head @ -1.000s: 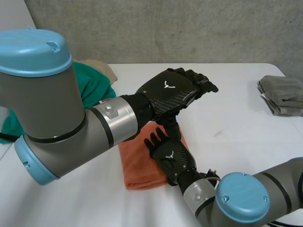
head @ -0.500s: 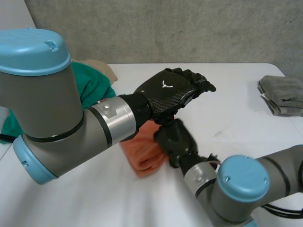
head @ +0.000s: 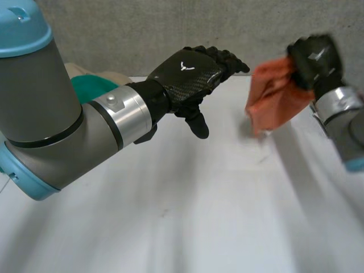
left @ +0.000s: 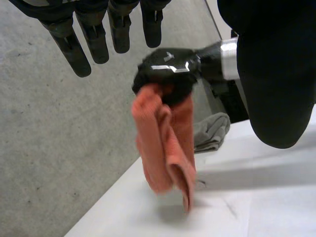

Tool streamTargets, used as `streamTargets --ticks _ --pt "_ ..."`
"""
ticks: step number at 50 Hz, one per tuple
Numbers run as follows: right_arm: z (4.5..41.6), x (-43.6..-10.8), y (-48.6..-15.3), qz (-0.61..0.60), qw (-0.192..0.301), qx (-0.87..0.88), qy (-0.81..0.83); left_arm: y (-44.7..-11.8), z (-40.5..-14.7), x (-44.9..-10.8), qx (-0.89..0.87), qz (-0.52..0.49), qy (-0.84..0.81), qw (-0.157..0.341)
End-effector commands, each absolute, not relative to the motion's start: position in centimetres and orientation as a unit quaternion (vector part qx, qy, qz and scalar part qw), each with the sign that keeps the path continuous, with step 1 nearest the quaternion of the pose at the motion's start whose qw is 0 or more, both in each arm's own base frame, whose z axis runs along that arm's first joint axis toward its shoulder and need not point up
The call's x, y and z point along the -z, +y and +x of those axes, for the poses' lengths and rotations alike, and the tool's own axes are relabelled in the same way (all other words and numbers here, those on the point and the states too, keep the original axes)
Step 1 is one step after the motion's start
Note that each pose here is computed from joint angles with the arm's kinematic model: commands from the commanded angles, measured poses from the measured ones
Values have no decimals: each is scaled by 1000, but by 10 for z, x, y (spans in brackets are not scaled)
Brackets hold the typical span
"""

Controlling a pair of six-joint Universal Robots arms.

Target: Fold the laundry.

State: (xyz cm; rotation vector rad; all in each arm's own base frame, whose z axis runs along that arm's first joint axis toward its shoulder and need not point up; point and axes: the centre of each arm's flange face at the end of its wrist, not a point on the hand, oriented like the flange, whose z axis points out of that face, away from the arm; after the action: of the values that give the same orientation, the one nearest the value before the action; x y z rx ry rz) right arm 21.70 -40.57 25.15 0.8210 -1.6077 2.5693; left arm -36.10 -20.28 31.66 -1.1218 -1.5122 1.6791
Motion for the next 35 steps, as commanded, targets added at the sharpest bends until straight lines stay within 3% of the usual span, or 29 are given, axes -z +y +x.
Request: streamTargets --ticks 1,5,9,13,16,17,21,26,35 --pt "167 -278 -475 173 -21 -864 -471 -203 -362 -317 -633 -420 -572 310" --pt "120 -260 -509 157 19 -866 -474 -203 -363 -316 -632 -420 -573 310" --pt "83 -221 -536 147 42 -860 -486 -204 -363 -314 -629 -421 -575 310" --pt "48 -186 -549 144 56 -849 -506 -203 -364 -311 -626 -422 -577 311" --pt "38 -157 -552 160 48 -837 -521 -204 -365 -307 -622 -424 -581 311" --pt "37 -133 -552 174 33 -825 -536 -204 -366 -304 -619 -424 -584 311" --pt "24 -101 -550 201 31 -810 -549 -205 -366 -299 -614 -424 -588 311" --pt "3 -98 -544 221 60 -804 -549 -205 -368 -295 -609 -426 -591 312" --pt "-2 -115 -541 215 84 -808 -542 -203 -369 -293 -607 -428 -592 314"
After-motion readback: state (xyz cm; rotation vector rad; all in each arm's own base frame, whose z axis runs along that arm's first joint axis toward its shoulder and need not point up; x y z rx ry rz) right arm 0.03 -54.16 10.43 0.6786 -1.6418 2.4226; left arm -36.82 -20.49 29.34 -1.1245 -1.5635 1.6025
